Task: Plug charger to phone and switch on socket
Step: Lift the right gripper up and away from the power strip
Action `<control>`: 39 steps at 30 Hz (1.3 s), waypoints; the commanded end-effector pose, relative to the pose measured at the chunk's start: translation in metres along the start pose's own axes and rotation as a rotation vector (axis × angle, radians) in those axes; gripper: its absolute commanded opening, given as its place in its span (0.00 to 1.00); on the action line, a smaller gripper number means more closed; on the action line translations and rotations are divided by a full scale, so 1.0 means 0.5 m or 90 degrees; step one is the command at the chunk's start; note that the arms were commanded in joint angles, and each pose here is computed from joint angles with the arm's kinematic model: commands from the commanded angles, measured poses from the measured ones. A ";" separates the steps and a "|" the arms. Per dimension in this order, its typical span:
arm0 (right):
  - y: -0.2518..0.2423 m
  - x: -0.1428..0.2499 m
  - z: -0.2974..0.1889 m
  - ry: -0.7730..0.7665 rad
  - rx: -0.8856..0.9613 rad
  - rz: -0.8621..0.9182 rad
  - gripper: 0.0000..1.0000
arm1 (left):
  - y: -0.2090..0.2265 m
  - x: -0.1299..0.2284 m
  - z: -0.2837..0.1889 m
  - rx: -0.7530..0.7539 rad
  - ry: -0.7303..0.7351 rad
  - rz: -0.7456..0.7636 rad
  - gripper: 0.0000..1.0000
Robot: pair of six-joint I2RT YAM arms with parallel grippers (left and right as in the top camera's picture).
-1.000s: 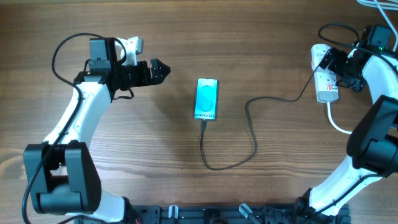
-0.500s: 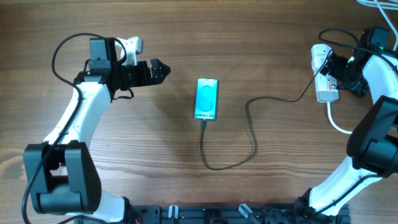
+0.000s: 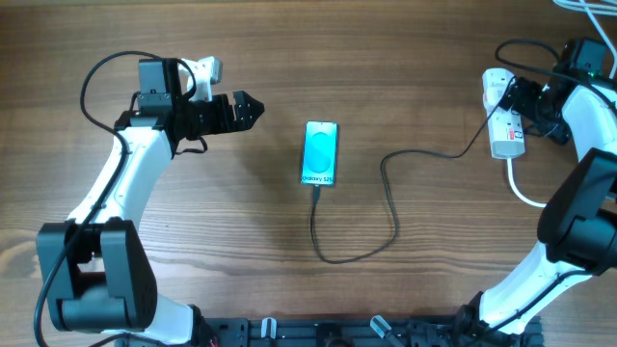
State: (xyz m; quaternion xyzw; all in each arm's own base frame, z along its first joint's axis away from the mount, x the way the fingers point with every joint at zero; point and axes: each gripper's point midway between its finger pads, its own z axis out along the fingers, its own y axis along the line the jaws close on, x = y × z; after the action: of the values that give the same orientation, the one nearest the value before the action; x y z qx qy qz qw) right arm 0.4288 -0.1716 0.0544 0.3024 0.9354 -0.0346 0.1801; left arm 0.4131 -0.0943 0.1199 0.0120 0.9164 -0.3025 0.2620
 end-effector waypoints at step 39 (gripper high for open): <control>0.013 -0.134 -0.437 -0.340 -0.075 0.005 1.00 | -0.006 -0.002 -0.005 -0.002 -0.005 0.010 1.00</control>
State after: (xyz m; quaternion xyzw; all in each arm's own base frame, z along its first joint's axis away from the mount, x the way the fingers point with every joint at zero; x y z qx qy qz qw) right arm 0.4199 -0.1673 0.2595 0.2850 0.8631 -0.0460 0.4143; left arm 0.4131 -0.0942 0.1199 0.0119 0.9164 -0.3023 0.2620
